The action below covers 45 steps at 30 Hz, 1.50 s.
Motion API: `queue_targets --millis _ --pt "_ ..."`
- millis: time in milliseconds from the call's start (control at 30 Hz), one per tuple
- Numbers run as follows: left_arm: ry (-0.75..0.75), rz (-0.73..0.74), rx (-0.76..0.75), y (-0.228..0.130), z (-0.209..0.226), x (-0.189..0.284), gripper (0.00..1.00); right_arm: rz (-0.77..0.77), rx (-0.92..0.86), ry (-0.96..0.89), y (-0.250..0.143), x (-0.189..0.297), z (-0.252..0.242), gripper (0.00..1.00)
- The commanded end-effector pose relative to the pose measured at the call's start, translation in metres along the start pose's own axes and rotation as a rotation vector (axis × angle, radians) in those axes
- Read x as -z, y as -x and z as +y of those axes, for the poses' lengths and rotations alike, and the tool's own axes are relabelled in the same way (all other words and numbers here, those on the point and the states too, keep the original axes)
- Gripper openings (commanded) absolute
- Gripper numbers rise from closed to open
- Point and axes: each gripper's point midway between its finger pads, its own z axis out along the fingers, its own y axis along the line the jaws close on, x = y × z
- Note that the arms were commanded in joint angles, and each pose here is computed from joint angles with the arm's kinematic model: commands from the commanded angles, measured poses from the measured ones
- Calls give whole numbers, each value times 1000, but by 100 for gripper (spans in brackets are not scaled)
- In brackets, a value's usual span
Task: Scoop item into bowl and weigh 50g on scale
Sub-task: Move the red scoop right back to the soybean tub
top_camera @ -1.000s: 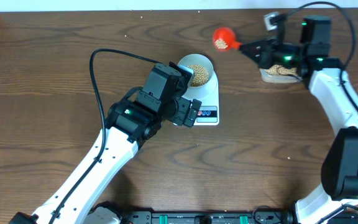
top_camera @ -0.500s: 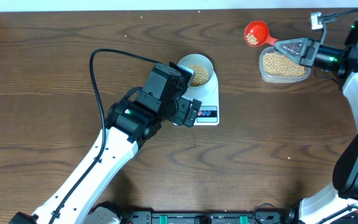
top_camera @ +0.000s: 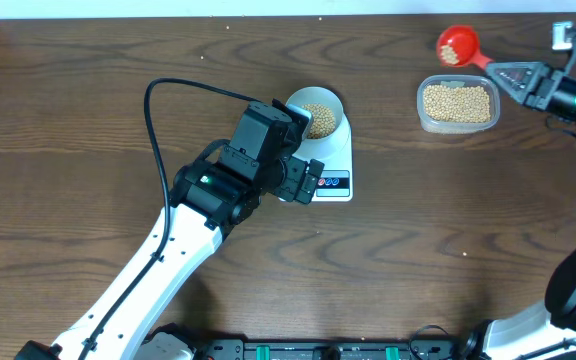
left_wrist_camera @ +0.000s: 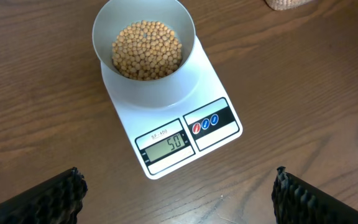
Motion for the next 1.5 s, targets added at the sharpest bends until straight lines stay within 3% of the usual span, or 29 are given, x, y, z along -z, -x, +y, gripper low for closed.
queue_targets --millis 0,267,600,1067,1467 --pt "12 0 8 1 3 0 98 -35 66 -86 8 10 3 2" --pt "12 0 9 1 3 0 98 4 17 -168 -13 15 -2 2" --pt "12 1 8 1 3 0 98 -1 -18 -201 -14 16 -5 1" --pt "12 0 8 1 3 0 98 18 -106 -414 -28 24 -38 2" --pt "12 0 8 1 3 0 98 94 -32 -711 -44 15 -58 2"
